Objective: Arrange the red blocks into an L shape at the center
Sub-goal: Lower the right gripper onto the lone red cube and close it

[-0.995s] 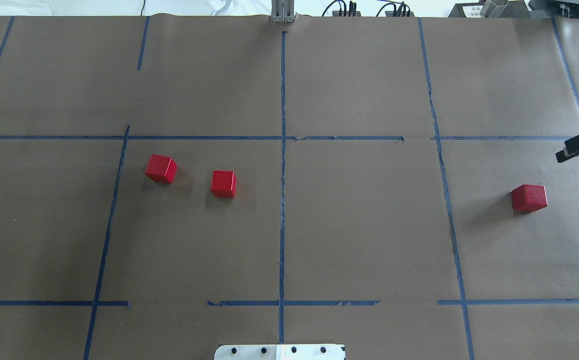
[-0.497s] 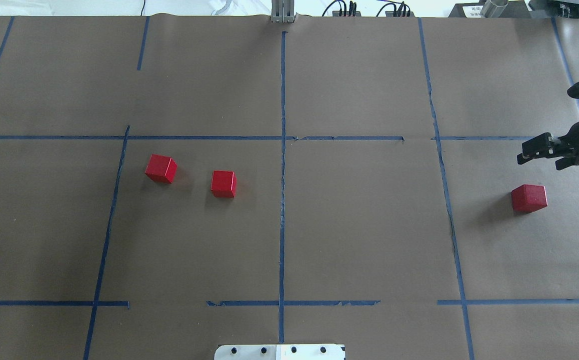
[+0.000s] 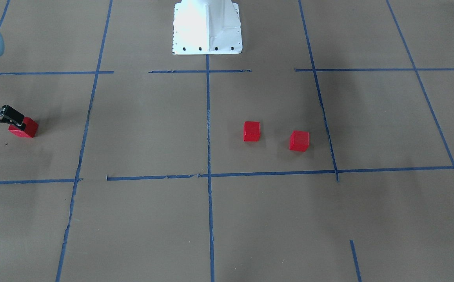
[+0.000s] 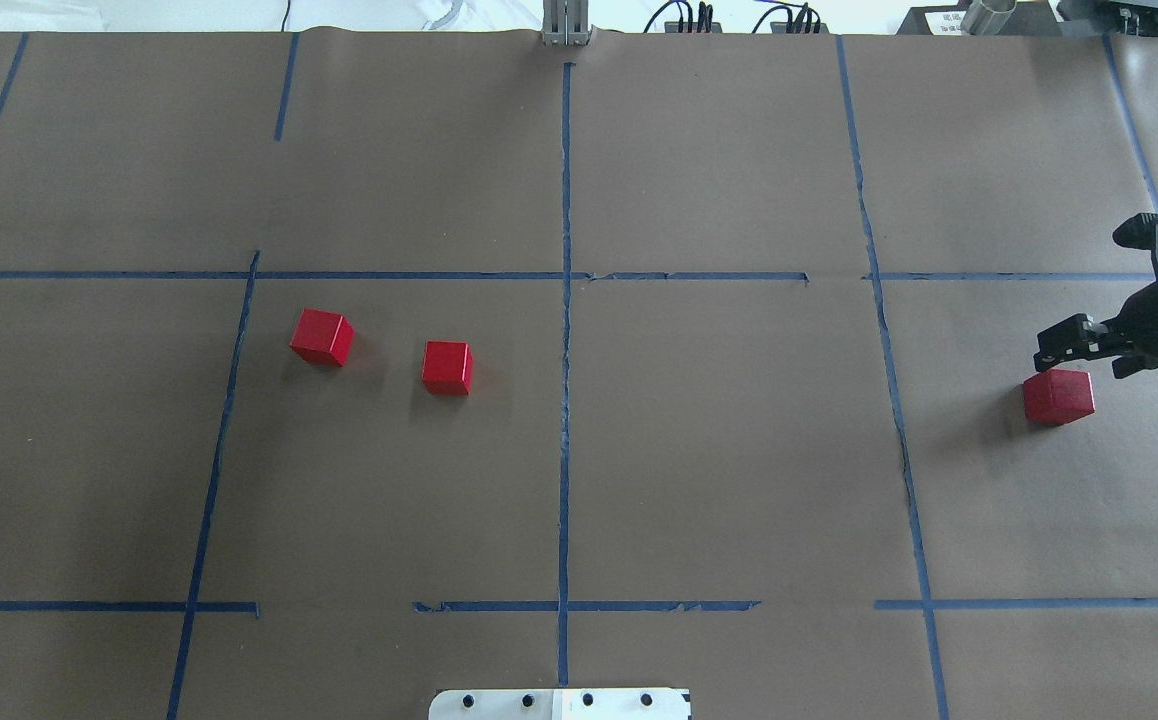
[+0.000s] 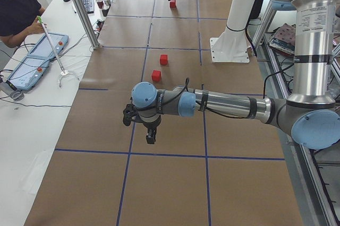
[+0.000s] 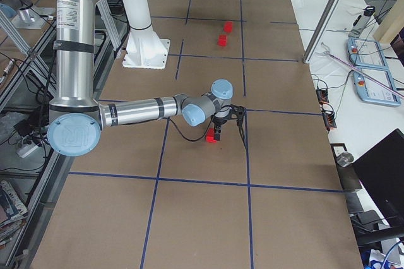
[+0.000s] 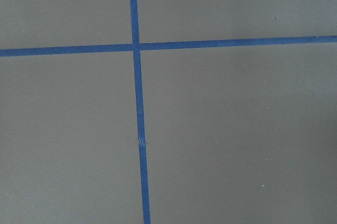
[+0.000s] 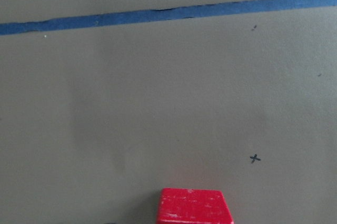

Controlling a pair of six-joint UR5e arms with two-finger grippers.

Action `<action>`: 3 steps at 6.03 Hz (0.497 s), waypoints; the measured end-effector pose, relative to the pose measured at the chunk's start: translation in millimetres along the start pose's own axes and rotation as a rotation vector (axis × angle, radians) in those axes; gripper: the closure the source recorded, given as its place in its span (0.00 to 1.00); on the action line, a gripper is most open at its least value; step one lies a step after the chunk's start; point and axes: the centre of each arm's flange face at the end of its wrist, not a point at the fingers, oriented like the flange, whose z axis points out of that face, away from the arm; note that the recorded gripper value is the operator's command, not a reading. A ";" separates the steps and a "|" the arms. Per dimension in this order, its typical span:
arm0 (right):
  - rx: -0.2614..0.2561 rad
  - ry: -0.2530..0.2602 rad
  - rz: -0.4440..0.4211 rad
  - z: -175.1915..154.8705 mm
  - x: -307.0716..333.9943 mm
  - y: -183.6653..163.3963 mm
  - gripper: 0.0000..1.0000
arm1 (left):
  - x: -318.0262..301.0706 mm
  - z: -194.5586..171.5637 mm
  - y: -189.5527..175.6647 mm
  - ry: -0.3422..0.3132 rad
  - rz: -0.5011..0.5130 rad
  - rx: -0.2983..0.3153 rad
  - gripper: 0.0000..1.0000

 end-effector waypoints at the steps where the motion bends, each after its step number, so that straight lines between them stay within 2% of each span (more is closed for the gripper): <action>1: -0.008 0.003 -0.007 5.4 -2.2 1.1 0.01 | 1.0 -0.8 -0.4 0.000 0.002 0.002 0.00; 3: -0.013 0.006 -0.009 8.3 -2.6 1.6 0.01 | 1.7 -1.4 -0.6 0.000 0.003 0.003 0.00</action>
